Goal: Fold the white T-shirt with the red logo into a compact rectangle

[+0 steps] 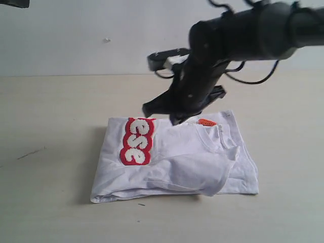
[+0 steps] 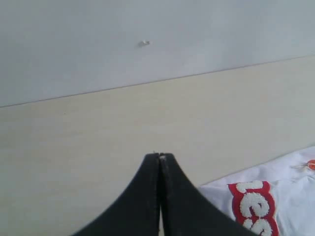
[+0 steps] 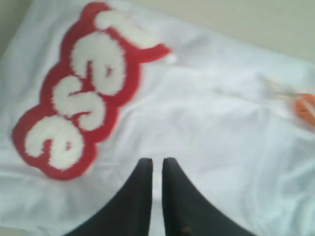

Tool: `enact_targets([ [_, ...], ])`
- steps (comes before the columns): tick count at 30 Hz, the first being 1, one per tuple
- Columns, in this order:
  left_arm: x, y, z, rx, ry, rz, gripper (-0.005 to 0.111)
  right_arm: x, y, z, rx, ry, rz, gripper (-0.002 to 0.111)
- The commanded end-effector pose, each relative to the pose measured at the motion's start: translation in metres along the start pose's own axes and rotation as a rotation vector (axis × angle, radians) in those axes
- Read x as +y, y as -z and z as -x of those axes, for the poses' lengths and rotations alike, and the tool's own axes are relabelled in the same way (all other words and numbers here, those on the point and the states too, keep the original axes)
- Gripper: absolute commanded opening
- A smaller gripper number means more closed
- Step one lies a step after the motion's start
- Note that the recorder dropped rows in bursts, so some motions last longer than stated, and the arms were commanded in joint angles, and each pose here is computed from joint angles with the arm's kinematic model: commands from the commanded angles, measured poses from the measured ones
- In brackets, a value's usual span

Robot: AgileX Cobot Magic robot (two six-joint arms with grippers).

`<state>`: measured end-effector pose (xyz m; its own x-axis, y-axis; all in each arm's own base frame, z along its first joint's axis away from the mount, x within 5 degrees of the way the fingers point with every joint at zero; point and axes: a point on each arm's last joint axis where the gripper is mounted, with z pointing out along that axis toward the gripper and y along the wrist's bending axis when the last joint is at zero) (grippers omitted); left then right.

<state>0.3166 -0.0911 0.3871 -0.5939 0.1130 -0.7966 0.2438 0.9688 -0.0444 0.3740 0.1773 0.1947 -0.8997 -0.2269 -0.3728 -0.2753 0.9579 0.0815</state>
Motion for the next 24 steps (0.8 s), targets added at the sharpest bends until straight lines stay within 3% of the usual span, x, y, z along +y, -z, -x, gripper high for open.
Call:
enact_targets([
  [1, 0.0, 0.003, -0.005, -0.02, 0.013, -0.009, 0.0, -0.053, 0.029, -0.009, 0.0, -0.096, -0.064, 0.028],
  [7, 0.0, 0.008, -0.01, -0.026, 0.013, -0.01, 0.0, -0.101, 0.018, -0.037, 0.079, -0.216, -0.089, 0.053],
  [16, 0.0, 0.012, -0.011, -0.015, 0.013, -0.009, 0.0, -0.117, -0.014, -0.075, 0.17, -0.298, -0.019, 0.054],
  [24, 0.0, 0.012, -0.011, -0.015, 0.013, -0.009, 0.0, -0.114, -0.048, -0.085, 0.162, -0.338, 0.055, 0.054],
])
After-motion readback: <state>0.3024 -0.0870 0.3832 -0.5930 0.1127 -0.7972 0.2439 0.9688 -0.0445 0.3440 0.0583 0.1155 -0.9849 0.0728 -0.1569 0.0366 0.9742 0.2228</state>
